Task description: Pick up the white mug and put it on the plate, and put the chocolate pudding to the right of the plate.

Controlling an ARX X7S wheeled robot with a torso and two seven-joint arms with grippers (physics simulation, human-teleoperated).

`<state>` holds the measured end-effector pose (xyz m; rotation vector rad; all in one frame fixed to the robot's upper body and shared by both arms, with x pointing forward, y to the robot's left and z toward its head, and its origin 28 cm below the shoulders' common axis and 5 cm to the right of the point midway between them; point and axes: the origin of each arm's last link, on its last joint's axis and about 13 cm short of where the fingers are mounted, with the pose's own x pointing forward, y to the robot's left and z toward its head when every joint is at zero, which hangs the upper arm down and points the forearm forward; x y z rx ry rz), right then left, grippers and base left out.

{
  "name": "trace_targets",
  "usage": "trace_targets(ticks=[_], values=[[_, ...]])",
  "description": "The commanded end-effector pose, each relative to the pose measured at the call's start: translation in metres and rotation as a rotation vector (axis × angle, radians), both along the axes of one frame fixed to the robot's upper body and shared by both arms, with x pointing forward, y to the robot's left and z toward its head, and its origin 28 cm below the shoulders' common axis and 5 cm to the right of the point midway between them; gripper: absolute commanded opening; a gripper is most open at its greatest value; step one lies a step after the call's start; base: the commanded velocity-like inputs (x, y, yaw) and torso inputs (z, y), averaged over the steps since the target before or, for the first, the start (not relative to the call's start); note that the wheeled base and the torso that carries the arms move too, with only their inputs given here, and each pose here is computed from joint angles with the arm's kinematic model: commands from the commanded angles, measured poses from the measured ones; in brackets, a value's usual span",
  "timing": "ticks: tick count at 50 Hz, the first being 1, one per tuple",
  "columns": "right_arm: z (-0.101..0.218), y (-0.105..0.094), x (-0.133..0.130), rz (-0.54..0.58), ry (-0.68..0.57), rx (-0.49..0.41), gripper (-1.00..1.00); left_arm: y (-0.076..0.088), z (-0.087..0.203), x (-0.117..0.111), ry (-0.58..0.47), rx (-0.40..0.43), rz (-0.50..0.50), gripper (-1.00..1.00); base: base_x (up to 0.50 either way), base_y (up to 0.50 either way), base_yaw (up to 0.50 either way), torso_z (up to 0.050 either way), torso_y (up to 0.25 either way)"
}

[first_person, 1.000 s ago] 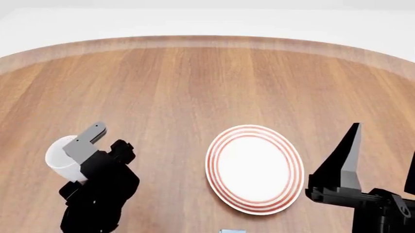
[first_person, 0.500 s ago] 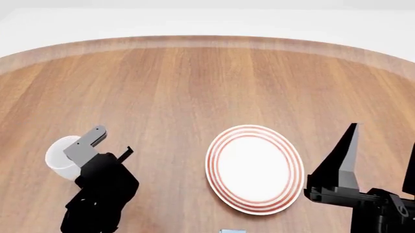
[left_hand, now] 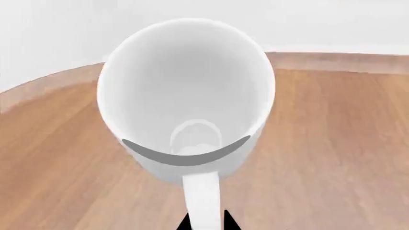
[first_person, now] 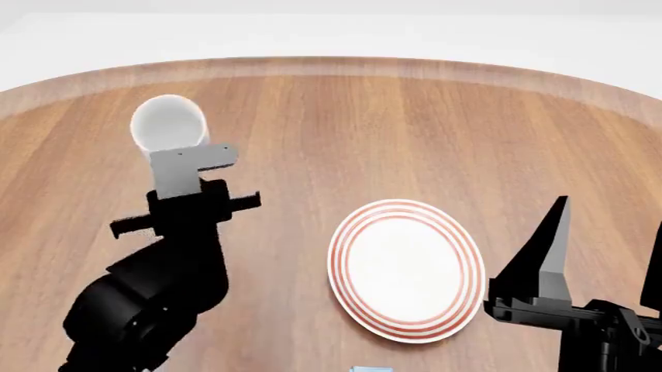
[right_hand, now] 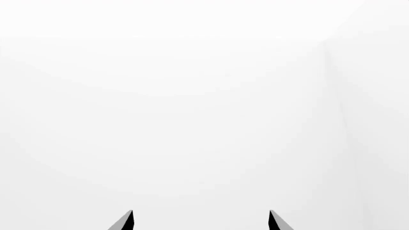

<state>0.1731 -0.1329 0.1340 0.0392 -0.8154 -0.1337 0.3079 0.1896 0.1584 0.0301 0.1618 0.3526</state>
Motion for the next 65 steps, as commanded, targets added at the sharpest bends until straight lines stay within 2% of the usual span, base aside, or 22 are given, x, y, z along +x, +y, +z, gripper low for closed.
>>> trace_targets(ticks=[1, 3, 4, 5, 6, 8, 9, 13, 14, 19, 22, 26, 27, 29, 34, 37, 38, 39, 50, 65], values=[[0.004, -0.001, -0.002, -0.009, -0.021, -0.015, 1.0, -0.014, 0.041, -0.027, -0.033, 0.256, -0.516, -1.0, 0.0, 0.0, 0.0, 0.0, 0.0], [0.003, -0.001, -0.001, -0.009, -0.021, -0.015, 1.0, -0.013, 0.048, -0.027, -0.029, 0.255, -0.551, -1.0, 0.0, 0.0, 0.0, 0.0, 0.0], [0.004, -0.001, -0.001, -0.008, -0.021, -0.015, 1.0, -0.013, 0.055, -0.027, -0.016, 0.254, -0.622, -1.0, 0.0, 0.0, 0.0, 0.0, 0.0], [0.004, -0.001, -0.001, -0.009, -0.021, -0.015, 1.0, -0.013, 0.057, -0.027, -0.013, 0.267, -0.636, -1.0, 0.0, 0.0, 0.0, 0.0, 0.0], [0.004, -0.001, -0.001, -0.009, -0.022, -0.016, 1.0, -0.015, 0.064, -0.028, 0.004, 0.299, -0.694, -1.0, 0.0, 0.0, 0.0, 0.0, 0.0], [0.004, -0.001, -0.001, -0.009, -0.023, -0.015, 1.0, -0.016, 0.07, -0.027, 0.008, 0.311, -0.736, -1.0, 0.0, 0.0, 0.0, 0.0, 0.0], [0.004, -0.001, -0.002, -0.009, -0.024, -0.015, 1.0, -0.018, 0.075, -0.027, 0.027, 0.315, -0.788, -1.0, 0.0, 0.0, 0.0, 0.0, 0.0], [0.004, -0.002, -0.002, -0.008, -0.024, -0.013, 1.0, -0.022, 0.09, -0.025, 0.071, 0.282, -0.934, -1.0, 0.0, 0.0, 0.0, 0.0, 0.0], [0.004, -0.002, -0.002, -0.007, -0.025, -0.013, 1.0, -0.022, 0.094, -0.025, 0.078, 0.245, -0.979, -1.0, 0.0, 0.0, 0.0, 0.0, 0.0], [0.004, -0.001, -0.002, -0.005, -0.026, -0.014, 1.0, -0.028, 0.105, -0.017, 0.145, 0.184, -1.102, -1.0, 0.0, 0.0, 0.0, 0.0, 0.0], [0.004, -0.001, -0.002, -0.004, -0.024, -0.012, 1.0, -0.031, 0.105, -0.012, 0.173, 0.185, -1.117, -1.0, 0.0, 0.0, 0.0, 0.0, 0.0], [0.004, -0.001, -0.003, -0.002, -0.026, -0.013, 1.0, -0.04, 0.091, 0.001, 0.27, 0.178, -1.13, -1.0, 0.0, 0.0, 0.0, 0.0, 0.0], [0.005, -0.001, -0.003, -0.001, -0.026, -0.012, 1.0, -0.041, 0.088, 0.005, 0.298, 0.144, -1.123, -1.0, 0.0, 0.0, 0.0, 0.0, 0.0], [0.005, -0.001, -0.003, -0.002, -0.026, -0.012, 1.0, -0.044, 0.084, 0.009, 0.312, 0.142, -1.126, -1.0, 0.0, 0.0, 0.0, 0.0, 0.0], [0.004, -0.001, -0.003, -0.003, -0.025, -0.01, 1.0, -0.054, 0.069, 0.018, 0.387, 0.058, -1.146, -1.0, 0.0, 0.0, 0.0, 0.0, 0.0], [0.004, 0.0, -0.003, 0.0, -0.025, -0.012, 1.0, -0.057, 0.063, 0.02, 0.415, 0.041, -1.143, -1.0, 0.0, 0.0, 0.0, 0.0, 0.0], [0.004, 0.0, -0.003, 0.0, -0.024, -0.013, 1.0, -0.059, 0.058, 0.022, 0.441, -0.012, -1.152, -1.0, 0.0, 0.0, 0.0, 0.0, 0.0], [0.003, -0.001, -0.002, -0.002, -0.022, -0.011, 1.0, -0.061, 0.053, 0.023, 0.456, -0.012, -1.147, -1.0, 0.0, 0.0, 0.0, 0.0, 0.0], [0.002, -0.001, -0.002, 0.0, -0.017, -0.008, 1.0, -0.075, 0.036, 0.03, 0.515, -0.126, -1.175, -1.0, 0.0, 0.0, 0.0, 0.0, 0.0], [0.001, -0.001, -0.003, 0.005, -0.013, -0.003, 1.0, -0.095, 0.026, 0.029, 0.538, -0.15, -1.202, -1.0, 0.0, 0.0, 0.0, 0.0, 0.001]])
